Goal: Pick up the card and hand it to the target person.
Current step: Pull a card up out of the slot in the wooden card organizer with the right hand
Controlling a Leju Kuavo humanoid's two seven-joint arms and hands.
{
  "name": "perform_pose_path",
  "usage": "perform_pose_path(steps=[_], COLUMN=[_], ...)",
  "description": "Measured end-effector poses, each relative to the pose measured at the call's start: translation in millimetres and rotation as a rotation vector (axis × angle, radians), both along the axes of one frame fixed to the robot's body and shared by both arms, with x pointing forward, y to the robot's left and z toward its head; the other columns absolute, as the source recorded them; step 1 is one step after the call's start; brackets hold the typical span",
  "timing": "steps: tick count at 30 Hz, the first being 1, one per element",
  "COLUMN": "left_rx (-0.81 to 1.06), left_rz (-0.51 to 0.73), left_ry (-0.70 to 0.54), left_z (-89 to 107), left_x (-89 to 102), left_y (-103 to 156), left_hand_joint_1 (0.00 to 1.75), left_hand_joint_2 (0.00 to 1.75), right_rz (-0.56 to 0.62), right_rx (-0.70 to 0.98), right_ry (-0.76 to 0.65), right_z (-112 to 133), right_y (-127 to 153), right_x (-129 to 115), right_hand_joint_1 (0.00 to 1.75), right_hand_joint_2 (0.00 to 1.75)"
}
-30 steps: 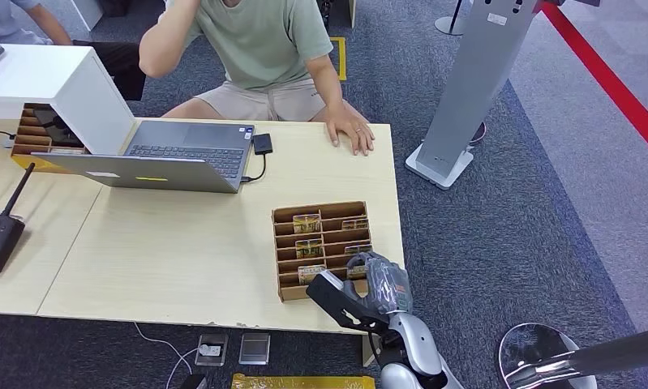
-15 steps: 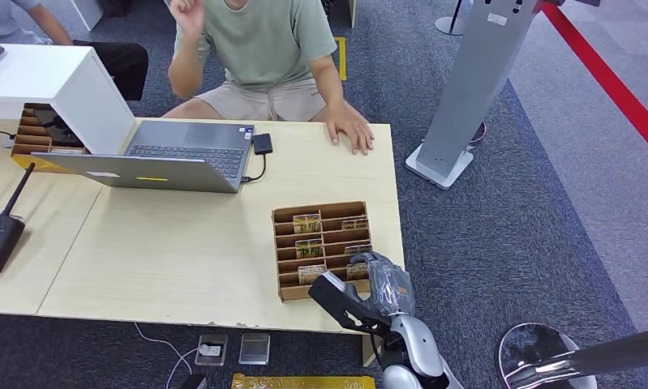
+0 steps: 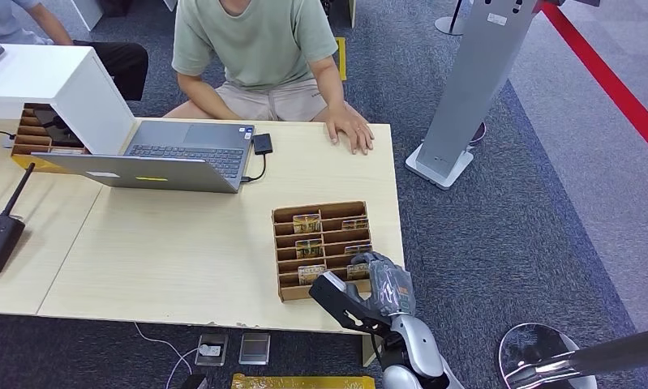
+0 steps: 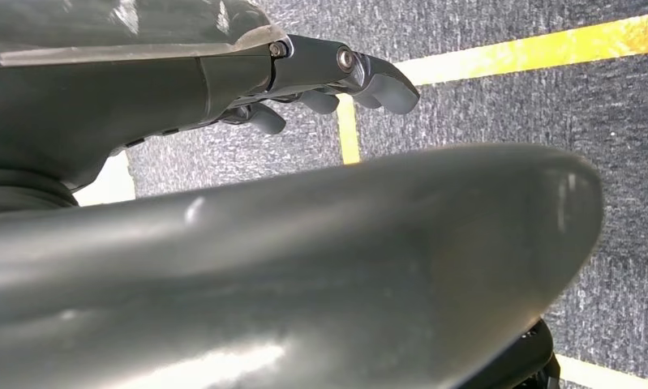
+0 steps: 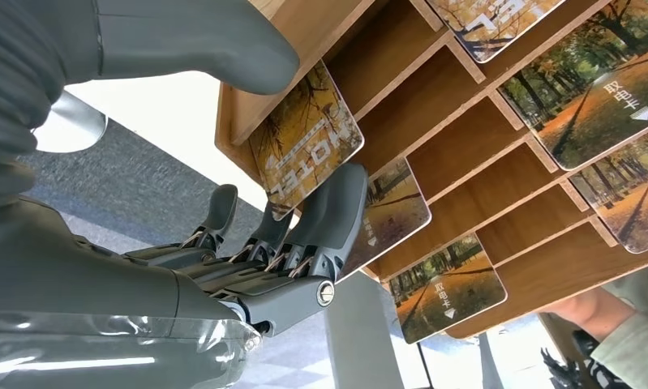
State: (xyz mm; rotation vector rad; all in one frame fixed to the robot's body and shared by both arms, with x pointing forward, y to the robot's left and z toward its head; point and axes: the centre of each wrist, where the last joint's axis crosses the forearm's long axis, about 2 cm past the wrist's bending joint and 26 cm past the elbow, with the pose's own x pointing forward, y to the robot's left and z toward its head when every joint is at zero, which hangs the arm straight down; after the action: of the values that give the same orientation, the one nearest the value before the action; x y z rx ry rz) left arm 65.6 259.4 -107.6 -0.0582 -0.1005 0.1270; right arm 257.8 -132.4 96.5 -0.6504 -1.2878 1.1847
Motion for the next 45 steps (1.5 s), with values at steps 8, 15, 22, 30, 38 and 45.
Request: perform_pose_path(steps=[8,15,22,30,38,45], left_rx=[-0.001,0.000,-0.002,-0.008,0.002,0.015], left_rz=[-0.002,-0.002,-0.002,-0.002,-0.001,-0.023], left_ry=[-0.002,-0.003,-0.002,-0.003,-0.004,0.004], left_z=[-0.1,-0.2,-0.1,-0.1,-0.1,-0.1], left_x=[-0.2,-0.3,-0.1,-0.4,-0.4,-0.3], left_y=[1.2,2.1,1.4,-0.1,0.0,0.4], left_hand_joint_1=[0.00,0.00,0.00,0.00,0.00,0.00], left_hand_joint_2=[0.00,0.00,0.00,0.00,0.00,0.00], right_rz=[-0.004,-0.003,-0.006,-0.008,-0.005,0.006], right_rx=[0.003,0.007,0.010,0.011,0.013,0.017], right_ry=[0.008,0.009,0.008,0.008,0.013,0.010], right_z=[-0.4,-1.0,-1.3,-1.6,-2.1,-1.6], right_y=[1.7,2.7,2.2,1.3,1.4,3.5], right_x=[1.2,1.8,1.6,1.8,1.1,1.7], right_hand_joint_1=[0.78,0.80,0.89,1.18,1.45,1.48], right_hand_joint_2=[1.75,1.75,1.75,1.75,1.75,1.75])
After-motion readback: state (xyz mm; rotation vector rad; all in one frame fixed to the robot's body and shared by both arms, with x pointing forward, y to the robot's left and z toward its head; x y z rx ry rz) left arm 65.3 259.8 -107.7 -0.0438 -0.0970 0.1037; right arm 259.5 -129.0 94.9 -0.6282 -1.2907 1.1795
